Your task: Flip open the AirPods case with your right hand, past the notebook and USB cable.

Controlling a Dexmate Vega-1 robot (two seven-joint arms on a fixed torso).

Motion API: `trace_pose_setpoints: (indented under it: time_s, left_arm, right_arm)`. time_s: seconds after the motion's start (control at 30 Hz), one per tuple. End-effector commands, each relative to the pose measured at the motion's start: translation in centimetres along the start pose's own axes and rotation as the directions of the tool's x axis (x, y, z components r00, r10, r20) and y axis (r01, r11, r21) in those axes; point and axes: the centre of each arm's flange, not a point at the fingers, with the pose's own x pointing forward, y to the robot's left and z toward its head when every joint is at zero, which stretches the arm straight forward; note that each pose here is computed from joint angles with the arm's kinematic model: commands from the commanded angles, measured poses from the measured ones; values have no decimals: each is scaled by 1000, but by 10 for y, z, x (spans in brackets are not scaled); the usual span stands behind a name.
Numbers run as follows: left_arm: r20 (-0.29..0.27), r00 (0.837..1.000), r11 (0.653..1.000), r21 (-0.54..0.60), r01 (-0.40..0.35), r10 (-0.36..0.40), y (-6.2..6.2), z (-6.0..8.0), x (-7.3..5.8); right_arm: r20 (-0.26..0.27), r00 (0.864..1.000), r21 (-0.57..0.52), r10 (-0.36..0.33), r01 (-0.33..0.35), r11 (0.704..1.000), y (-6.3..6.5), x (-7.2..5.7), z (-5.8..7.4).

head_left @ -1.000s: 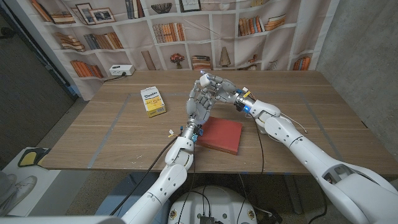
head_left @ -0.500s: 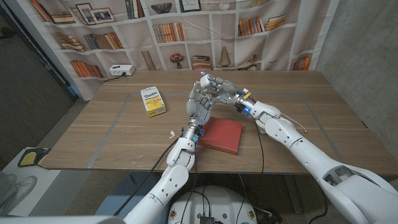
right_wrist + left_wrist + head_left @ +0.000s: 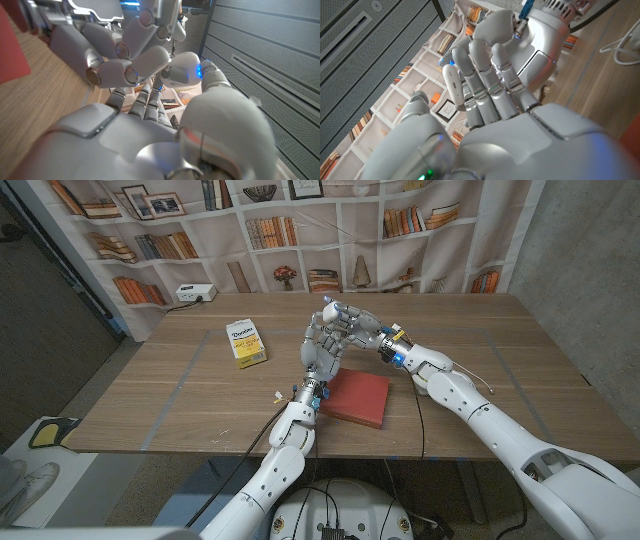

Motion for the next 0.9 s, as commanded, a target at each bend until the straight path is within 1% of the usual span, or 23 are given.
trace_pose_setpoints:
  time_s: [0.03,0.17,0.33,0.6,0.9]
  left_arm:
    - [-6,1000,1000,1,-1,1,-1,0,-2]
    - [-6,1000,1000,-2,0,0,-1,-1,-3]
    - [-10,1000,1000,-3,-3,3,0,-1,-4]
    - [-10,1000,1000,-4,-3,3,1,-2,-5]
    - [-12,1000,1000,-9,-9,8,2,-4,-5]
  right_arm:
    - [-4,1000,-2,6,-6,1000,1,-2,-4]
    - [-1,1000,11,7,-7,1000,2,-2,-6]
    - [-3,1000,-1,20,-20,1000,2,-1,-7]
    - [-3,1000,7,20,-20,1000,2,-2,-9]
    - [1,1000,1,28,-28,1000,3,-4,-7]
